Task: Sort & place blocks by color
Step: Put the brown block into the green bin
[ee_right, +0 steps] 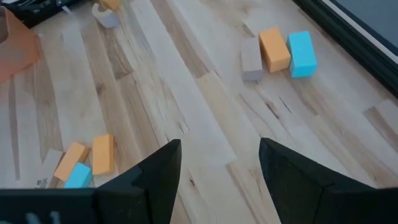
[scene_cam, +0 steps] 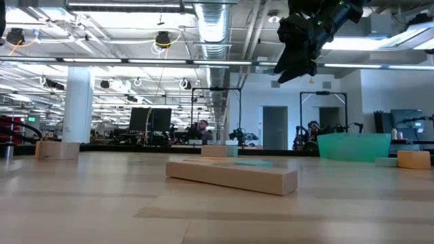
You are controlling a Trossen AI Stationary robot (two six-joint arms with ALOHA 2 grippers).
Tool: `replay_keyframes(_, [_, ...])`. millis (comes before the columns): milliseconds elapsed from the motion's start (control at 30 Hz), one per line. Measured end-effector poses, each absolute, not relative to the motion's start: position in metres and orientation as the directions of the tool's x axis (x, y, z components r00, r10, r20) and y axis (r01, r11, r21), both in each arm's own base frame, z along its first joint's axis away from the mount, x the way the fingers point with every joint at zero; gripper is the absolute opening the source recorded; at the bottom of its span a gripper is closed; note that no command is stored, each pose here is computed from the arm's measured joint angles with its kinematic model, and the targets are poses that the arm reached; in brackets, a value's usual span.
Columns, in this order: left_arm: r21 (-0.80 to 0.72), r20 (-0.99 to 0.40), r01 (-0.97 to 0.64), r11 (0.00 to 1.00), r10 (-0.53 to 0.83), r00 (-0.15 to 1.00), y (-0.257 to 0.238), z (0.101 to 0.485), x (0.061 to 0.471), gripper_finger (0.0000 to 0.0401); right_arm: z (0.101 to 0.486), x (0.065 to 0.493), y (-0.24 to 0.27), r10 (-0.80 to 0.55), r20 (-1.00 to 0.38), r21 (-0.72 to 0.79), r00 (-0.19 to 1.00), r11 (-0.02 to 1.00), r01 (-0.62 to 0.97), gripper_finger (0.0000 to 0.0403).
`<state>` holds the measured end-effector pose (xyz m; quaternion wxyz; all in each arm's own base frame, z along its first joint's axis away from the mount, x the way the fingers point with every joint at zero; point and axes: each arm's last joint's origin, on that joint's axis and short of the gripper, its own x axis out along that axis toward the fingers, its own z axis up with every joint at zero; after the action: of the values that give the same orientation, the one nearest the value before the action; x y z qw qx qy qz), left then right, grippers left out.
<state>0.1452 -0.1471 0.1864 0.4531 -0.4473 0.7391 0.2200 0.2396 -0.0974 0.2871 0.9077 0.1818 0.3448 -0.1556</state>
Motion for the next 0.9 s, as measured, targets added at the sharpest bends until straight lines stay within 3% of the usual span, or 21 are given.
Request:
replay_keyframes(167, [-0.225, -0.843, -0.814, 0.536, -0.526, -0.113, -0.137, 0.203, 0.145, 0.0274, 0.287, 0.240, -0.097, -0.158, -0.681, 0.222, 0.715, 0.886, 0.407, 0.0238])
replay_keyframes(267, [-0.392, -0.798, -0.767, 0.509, -0.603, 0.007, -0.125, 0.223, 0.144, 0.0281, 0.287, 0.240, -0.097, -0.152, -0.681, 0.226, 0.716, 0.887, 0.403, 0.0238])
replay_keyframes(400, [-0.657, -0.679, -0.662, 0.361, -0.666, 0.310, -0.105, 0.256, 0.148, 0.0275, 0.287, 0.240, -0.095, -0.088, -0.673, 0.270, 0.734, 0.895, 0.355, 0.0238])
replay_keyframes(533, [-0.820, -0.572, -0.496, 0.286, -0.438, 0.693, -0.077, 0.278, 0.159, 0.0262, 0.288, 0.242, -0.093, -0.050, -0.659, 0.285, 0.751, 0.907, 0.310, 0.0238])
replay_keyframes(600, [-0.849, -0.510, -0.408, 0.336, -0.313, 0.801, -0.064, 0.285, 0.169, 0.0255, 0.290, 0.244, -0.092, -0.053, -0.645, 0.275, 0.762, 0.915, 0.296, 0.0238])
replay_keyframes(700, [-0.803, -0.473, -0.323, 0.501, -0.205, 0.857, -0.046, 0.286, 0.185, 0.0246, 0.293, 0.246, -0.092, -0.062, -0.613, 0.263, 0.788, 0.924, 0.277, 0.0238])
replay_keyframes(900, [-0.487, -0.507, -0.282, 0.827, -0.005, 0.862, -0.004, 0.273, 0.209, 0.0238, 0.294, 0.250, -0.083, -0.012, -0.600, 0.374, 0.800, 0.879, 0.294, 0.0238])
